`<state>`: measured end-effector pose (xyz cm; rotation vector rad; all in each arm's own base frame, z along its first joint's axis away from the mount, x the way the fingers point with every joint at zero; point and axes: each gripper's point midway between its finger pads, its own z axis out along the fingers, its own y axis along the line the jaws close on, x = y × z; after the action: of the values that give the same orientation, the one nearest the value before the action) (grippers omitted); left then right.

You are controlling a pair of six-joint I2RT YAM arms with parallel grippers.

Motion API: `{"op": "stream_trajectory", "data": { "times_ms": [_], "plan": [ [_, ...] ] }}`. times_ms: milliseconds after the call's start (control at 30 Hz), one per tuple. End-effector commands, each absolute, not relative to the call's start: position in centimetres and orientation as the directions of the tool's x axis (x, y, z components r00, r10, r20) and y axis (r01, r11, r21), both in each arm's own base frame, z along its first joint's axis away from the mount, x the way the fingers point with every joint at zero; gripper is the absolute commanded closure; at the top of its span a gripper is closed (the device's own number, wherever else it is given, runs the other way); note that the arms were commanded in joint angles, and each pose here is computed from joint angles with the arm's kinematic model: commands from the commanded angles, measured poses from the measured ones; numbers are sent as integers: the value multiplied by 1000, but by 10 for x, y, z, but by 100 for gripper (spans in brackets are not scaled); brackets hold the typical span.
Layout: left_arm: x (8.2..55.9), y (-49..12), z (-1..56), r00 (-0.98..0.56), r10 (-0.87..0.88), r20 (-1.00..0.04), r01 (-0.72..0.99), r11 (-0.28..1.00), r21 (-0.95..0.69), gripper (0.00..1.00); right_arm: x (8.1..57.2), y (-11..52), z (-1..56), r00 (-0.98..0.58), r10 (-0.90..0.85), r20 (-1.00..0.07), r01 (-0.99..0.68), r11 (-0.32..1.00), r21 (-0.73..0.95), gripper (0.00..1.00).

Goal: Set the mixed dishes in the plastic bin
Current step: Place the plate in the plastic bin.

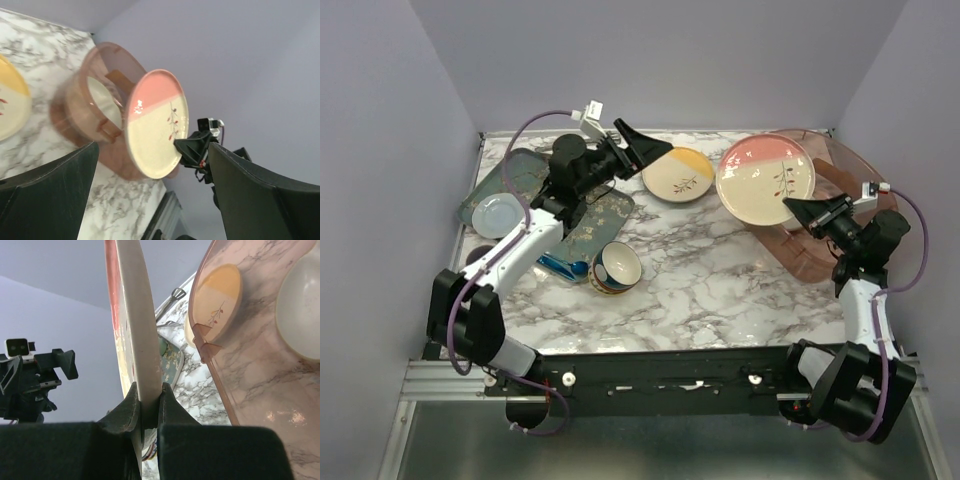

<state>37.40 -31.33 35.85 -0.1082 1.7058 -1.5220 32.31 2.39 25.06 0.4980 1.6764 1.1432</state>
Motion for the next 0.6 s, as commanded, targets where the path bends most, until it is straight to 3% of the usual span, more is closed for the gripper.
{"op": "stream_trajectory", "data": {
  "times_ms": [0, 167, 300, 567],
  "plan": [
    [383, -263, 342, -564, -571, -597, 399, 444, -802, 1, 318, 23, 282, -361, 739, -568, -299, 485, 822, 100],
    [375, -213, 335, -496, -576, -650, 376, 532, -759, 1, 321, 15, 283, -343, 746, -571, -287, 496, 820, 100],
    [371, -169, 310, -422, -536, -731, 250, 706, -663, 1, 327, 6, 280, -328, 746, -580, -266, 517, 814, 100],
    [330, -141, 323, -256, -495, -830, 310, 772, -556, 1, 343, -12, 261, -327, 745, -582, -185, 553, 812, 99]
  ]
}}
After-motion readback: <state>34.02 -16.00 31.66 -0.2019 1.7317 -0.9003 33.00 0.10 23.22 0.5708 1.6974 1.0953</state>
